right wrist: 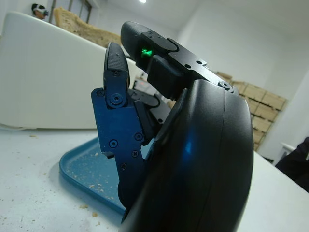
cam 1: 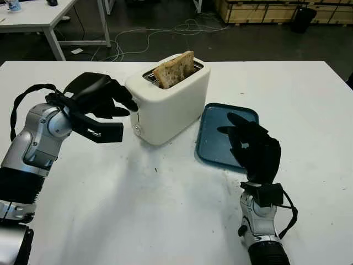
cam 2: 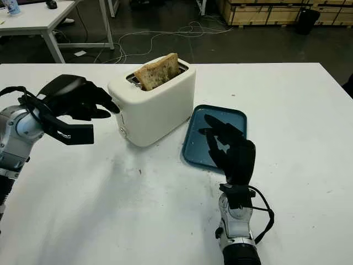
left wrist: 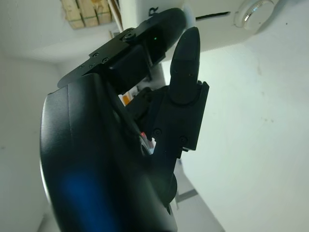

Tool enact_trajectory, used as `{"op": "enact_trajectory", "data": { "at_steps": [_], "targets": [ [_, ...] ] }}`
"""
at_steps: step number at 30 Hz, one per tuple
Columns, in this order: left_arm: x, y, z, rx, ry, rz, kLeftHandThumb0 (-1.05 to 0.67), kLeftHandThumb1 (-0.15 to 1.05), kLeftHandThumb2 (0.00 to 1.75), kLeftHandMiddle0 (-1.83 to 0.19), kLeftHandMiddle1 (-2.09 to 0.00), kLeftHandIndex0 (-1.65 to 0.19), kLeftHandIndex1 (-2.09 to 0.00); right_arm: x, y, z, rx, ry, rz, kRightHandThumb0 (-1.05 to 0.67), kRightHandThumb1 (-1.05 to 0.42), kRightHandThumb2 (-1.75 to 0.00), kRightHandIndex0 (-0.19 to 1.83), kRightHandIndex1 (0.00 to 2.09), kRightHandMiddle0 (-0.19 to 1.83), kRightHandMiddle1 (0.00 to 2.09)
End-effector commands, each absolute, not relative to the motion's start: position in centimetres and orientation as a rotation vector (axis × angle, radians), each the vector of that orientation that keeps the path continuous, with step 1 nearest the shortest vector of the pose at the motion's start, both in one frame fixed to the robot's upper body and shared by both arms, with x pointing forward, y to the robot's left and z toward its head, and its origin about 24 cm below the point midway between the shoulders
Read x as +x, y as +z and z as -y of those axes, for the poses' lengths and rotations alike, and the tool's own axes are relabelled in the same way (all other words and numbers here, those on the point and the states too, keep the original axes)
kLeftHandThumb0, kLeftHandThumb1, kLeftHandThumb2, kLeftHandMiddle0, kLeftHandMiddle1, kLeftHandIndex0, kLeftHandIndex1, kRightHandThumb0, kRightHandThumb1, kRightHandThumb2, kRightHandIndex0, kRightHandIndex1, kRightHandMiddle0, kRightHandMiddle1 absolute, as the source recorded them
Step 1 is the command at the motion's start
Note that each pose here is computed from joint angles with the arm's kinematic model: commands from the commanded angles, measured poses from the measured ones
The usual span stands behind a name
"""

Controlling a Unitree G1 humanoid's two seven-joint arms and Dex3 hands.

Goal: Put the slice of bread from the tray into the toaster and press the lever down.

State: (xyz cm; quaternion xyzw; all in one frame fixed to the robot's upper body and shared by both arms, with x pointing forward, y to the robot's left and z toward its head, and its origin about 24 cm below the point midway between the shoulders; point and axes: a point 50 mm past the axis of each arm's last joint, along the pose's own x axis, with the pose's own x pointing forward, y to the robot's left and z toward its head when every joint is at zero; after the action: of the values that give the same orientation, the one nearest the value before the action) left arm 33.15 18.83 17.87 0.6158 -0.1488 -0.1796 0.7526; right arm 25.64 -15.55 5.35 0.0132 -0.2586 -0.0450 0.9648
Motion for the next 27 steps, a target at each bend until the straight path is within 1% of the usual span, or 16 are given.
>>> {"op": "enact_trajectory", "data": {
  "at_steps": [1,2,3,4,5,6,7,9,10,12,13,16,20,23,25,27],
  "targets": [
    [33.23,18.02,-18.75,1.389,-0.39,0.3,-0.27,0.89,0.34,-0.87,-0.8,-0.89,0.0,25.43,5.67,15.68,0.025,-0.088,0.557,-0.36,-0.92,-0.26,0.83,0.81,1.04,0.02],
    [33.22,18.06,-18.74,1.395,-0.386,0.296,-0.27,0.89,0.35,-0.89,-0.78,-0.87,0.0,25.43,5.64,15.67,0.031,-0.087,0.554,-0.37,-0.92,-0.26,0.83,0.81,1.04,0.02],
    [33.22,18.1,-18.73,1.397,-0.381,0.295,-0.27,0.88,0.38,-0.94,-0.86,-0.85,0.0,25.44,5.61,15.66,0.037,-0.084,0.552,-0.37,-0.92,-0.26,0.83,0.81,1.04,0.02],
    [33.21,18.15,-18.75,1.395,-0.374,0.295,-0.27,0.84,0.45,-0.95,-1.04,-0.84,0.0,25.44,5.59,15.65,0.041,-0.081,0.553,-0.36,-0.92,-0.26,0.82,0.81,1.04,0.02],
    [33.19,18.21,-18.8,1.39,-0.366,0.297,-0.27,0.82,0.48,-0.96,-1.12,-0.83,0.0,25.44,5.57,15.65,0.038,-0.08,0.553,-0.36,-0.92,-0.26,0.82,0.82,1.04,0.01],
    [33.17,18.28,-18.87,1.388,-0.36,0.298,-0.27,0.81,0.5,-0.94,-1.16,-0.84,0.0,25.45,5.55,15.65,0.035,-0.08,0.554,-0.36,-0.92,-0.26,0.82,0.82,1.04,0.01],
    [33.17,18.36,-18.95,1.392,-0.355,0.297,-0.27,0.81,0.53,-0.77,-1.06,-0.84,-0.01,25.45,5.53,15.65,0.032,-0.08,0.556,-0.36,-0.92,-0.26,0.82,0.83,1.04,0.02],
    [33.18,18.49,-19.07,1.401,-0.351,0.295,-0.28,0.81,0.55,-0.62,-0.78,-0.84,0.0,25.46,5.49,15.66,0.025,-0.082,0.556,-0.35,-0.92,-0.26,0.83,0.83,1.04,0.02],
    [33.21,18.54,-19.13,1.403,-0.35,0.294,-0.28,0.82,0.55,-0.62,-0.62,-0.85,-0.01,25.46,5.47,15.66,0.024,-0.081,0.556,-0.36,-0.92,-0.26,0.83,0.83,1.04,0.02],
    [33.27,18.57,-19.2,1.402,-0.353,0.294,-0.29,0.83,0.53,-0.66,-0.51,-0.86,-0.01,25.46,5.45,15.65,0.028,-0.078,0.555,-0.35,-0.92,-0.26,0.83,0.83,1.04,0.01],
    [33.29,18.53,-19.21,1.402,-0.354,0.295,-0.29,0.84,0.53,-0.7,-0.49,-0.88,-0.02,25.45,5.44,15.64,0.031,-0.076,0.555,-0.35,-0.92,-0.26,0.83,0.83,1.04,0.01],
    [33.31,18.38,-19.19,1.405,-0.351,0.293,-0.29,0.85,0.52,-0.9,-0.53,-0.9,-0.03,25.41,5.43,15.66,0.026,-0.075,0.559,-0.35,-0.92,-0.26,0.82,0.82,1.04,0.01],
    [33.33,18.43,-19.22,1.415,-0.353,0.286,-0.29,0.84,0.52,-0.79,-0.43,-0.91,-0.03,25.4,5.49,15.67,0.032,-0.073,0.565,-0.36,-0.92,-0.26,0.83,0.82,1.05,0.01],
    [33.36,18.5,-19.27,1.436,-0.352,0.279,-0.29,0.85,0.51,-0.74,-0.39,-0.9,-0.02,25.41,5.46,15.72,0.036,-0.064,0.57,-0.35,-0.92,-0.27,0.82,0.82,1.05,0.01],
    [33.37,18.46,-19.29,1.434,-0.351,0.276,-0.29,0.86,0.5,-0.81,-0.41,-0.9,-0.01,25.41,5.43,15.76,0.034,-0.063,0.572,-0.35,-0.92,-0.27,0.82,0.82,1.04,0.01],
    [33.36,18.35,-19.24,1.427,-0.349,0.271,-0.29,0.86,0.5,-0.98,-0.49,-0.9,-0.01,25.42,5.41,15.76,0.036,-0.064,0.571,-0.35,-0.92,-0.27,0.82,0.82,1.04,0.01]
  ]
}}
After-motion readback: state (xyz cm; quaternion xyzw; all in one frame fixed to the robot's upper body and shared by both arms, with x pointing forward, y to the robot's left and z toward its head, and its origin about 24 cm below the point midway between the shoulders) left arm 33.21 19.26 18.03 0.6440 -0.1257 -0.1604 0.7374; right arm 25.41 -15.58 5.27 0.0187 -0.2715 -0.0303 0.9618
